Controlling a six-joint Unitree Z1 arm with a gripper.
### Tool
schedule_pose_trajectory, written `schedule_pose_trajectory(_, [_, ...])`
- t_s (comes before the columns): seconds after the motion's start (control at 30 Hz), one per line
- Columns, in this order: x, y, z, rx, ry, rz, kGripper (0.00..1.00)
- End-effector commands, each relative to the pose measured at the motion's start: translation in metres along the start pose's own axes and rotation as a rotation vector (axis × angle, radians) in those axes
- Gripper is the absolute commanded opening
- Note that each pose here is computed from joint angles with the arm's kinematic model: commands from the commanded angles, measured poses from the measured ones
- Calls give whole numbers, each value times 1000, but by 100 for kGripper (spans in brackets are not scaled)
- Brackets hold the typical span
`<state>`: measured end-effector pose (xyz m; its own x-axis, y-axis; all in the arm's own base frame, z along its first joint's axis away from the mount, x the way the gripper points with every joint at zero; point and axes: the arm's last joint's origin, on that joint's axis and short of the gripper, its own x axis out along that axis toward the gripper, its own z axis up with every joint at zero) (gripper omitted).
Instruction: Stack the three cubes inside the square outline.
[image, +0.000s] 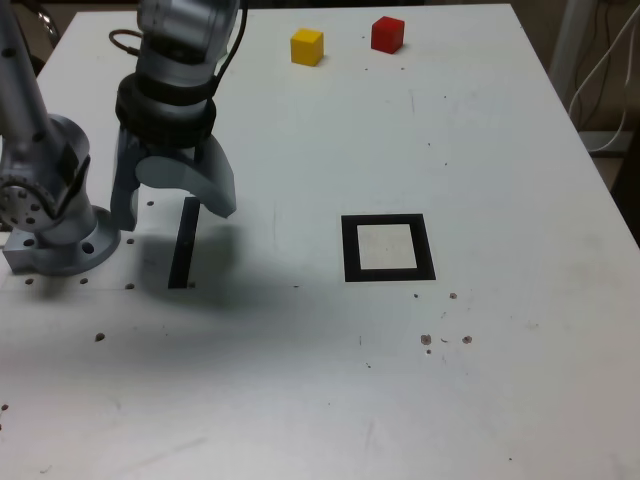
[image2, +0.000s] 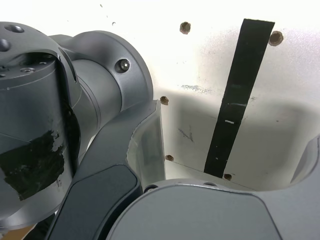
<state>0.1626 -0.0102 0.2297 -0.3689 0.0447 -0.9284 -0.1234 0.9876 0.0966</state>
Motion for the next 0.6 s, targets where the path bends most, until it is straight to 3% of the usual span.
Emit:
schedule_pose_trajectory(0.0, [0, 0, -1, 4, 4, 7, 99])
schedule_pose_trajectory(0.33, [1, 0, -1, 23, 4, 22, 99])
schedule_pose_trajectory(0.57, [-7, 2, -10, 32, -16, 19, 99])
